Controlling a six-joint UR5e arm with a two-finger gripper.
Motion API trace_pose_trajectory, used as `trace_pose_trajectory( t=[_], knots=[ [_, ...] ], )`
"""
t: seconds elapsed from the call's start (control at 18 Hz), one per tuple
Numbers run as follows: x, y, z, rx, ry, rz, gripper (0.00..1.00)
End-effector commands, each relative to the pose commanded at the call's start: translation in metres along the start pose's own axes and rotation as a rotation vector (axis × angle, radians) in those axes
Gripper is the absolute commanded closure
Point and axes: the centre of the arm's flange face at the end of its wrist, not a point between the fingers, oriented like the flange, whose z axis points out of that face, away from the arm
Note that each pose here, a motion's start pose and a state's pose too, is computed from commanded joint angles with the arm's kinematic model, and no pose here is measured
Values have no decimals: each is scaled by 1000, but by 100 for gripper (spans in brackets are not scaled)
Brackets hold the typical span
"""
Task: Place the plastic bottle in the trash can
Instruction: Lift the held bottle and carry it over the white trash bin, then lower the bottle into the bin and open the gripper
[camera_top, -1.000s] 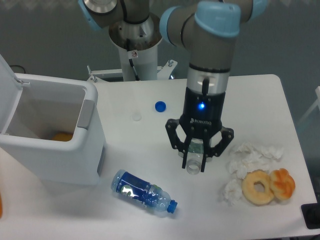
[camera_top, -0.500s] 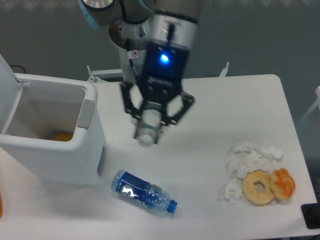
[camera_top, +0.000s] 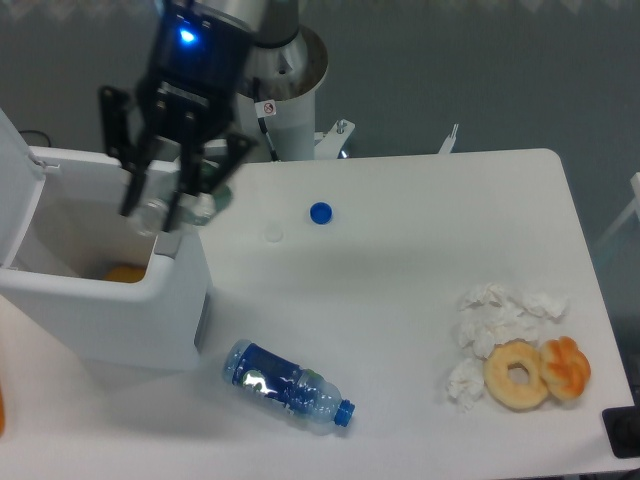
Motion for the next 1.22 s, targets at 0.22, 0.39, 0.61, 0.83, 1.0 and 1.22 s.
trace_pose_trajectory(
  t=[0.22,0.39,0.61,0.83,1.0,1.22],
  knots=[
    [15,1,3,2,38,-6,66],
    [25,8,17,-20,67,-6,66],
    [28,17,34,-46,89,-14,66],
    [28,19,48,-53,102,-10,66],
    [27,24,64,-70,121,-16,65],
    [25,28,74,-83,129,-23,62]
  ],
)
